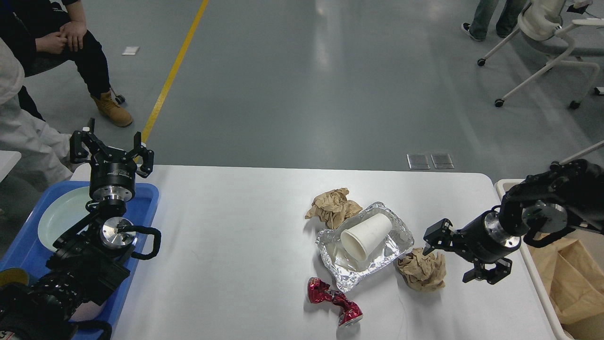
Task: Tidy desktop
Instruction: 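Lower the right gripper onto the crumpled brown napkin, then grasp the brown napkin and drop it into the bin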
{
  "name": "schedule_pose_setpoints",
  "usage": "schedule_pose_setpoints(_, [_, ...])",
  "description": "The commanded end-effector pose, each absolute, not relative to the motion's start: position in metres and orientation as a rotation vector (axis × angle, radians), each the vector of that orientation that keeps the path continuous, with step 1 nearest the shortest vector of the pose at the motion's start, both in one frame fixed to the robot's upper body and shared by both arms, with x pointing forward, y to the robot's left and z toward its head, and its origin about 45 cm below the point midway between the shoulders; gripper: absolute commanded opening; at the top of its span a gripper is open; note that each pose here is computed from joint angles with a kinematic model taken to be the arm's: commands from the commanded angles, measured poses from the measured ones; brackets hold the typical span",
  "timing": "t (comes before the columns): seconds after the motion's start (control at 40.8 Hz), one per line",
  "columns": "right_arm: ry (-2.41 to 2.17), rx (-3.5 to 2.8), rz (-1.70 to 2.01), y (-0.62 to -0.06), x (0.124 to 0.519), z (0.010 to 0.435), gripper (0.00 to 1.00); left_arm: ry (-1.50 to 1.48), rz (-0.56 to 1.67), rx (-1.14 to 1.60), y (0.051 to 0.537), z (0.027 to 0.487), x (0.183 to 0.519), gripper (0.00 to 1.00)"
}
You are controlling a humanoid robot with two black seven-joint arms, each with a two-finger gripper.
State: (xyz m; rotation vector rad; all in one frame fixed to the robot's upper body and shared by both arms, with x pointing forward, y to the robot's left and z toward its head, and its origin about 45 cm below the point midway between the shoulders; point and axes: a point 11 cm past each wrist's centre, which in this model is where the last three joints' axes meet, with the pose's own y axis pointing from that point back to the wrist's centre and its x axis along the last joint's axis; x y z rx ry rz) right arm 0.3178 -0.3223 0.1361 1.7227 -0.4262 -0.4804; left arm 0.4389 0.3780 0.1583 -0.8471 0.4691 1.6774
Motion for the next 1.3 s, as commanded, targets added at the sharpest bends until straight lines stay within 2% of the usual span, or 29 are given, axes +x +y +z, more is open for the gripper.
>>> schedule_pose_setpoints(0.0, [-0.438, 1.732, -0.486, -0.317, 0.317, 0.118, 1.00, 0.469, 1.677, -0.847, 0.378, 0.158, 0.439, 0.97])
schedule_pose_setpoints(0.515, [-0.530, 1.669, -0.423, -0.323, 0.316, 0.074, 1.00, 0.469, 1.677, -0.847, 0.378, 0.158, 0.439, 0.96])
schedule_pose_setpoints(0.589, [-0.549, 1.660, -0.412, -0.324, 0.317, 0.072, 0.96, 0.469, 1.677, -0.847, 0.378, 0.158, 0.439, 0.97])
schedule_pose_setpoints(0.638, [-0.567, 1.653, -0.404, -0.325, 0.317, 0.071, 0.90, 0.469, 1.677, -0.847, 0.378, 0.158, 0.439, 0.96])
schedule_pose_setpoints(0.662, [-0.586, 1.639, -0.390, -0.326, 0.315, 0.067, 0.82, 0.469, 1.677, -0.847, 0.378, 0.158, 0.439, 0.96])
schedule_pose_setpoints(0.711, [-0.595, 1.633, -0.373, -0.323, 0.315, 0.064, 0.77, 0.469, 1.677, -0.847, 0.378, 0.158, 0.439, 0.97])
schedule_pose_setpoints(0.76, [-0.600, 1.625, -0.374, -0.325, 0.312, 0.062, 0.43, 0.469, 1.677, -0.847, 0.378, 0.158, 0.439, 0.97])
schedule_pose_setpoints(0.785, [-0.592, 1.621, -0.385, -0.326, 0.308, 0.060, 0.18, 0.469, 1.677, -0.847, 0.378, 0.158, 0.439, 0.97])
schedule_pose_setpoints(0.883, [-0.588, 1.620, -0.385, -0.327, 0.306, 0.059, 0.10, 0.469, 1.677, -0.847, 0.378, 0.158, 0.439, 0.96])
schedule_pose_setpoints(0.932, [-0.593, 1.617, -0.380, -0.328, 0.307, 0.060, 0.00, 0.469, 1.677, -0.847, 0.378, 0.158, 0.439, 0.97])
schedule_pose_setpoints(1.03, [-0.607, 1.611, -0.363, -0.332, 0.313, 0.066, 0.00, 0.469, 1.677, -0.847, 0.378, 0.158, 0.439, 0.96])
schedule_pose_setpoints(1.275, [-0.772, 1.623, -0.290, -0.366, 0.357, 0.139, 0.00, 0.469, 1.677, -0.847, 0.378, 0.158, 0.439, 0.96])
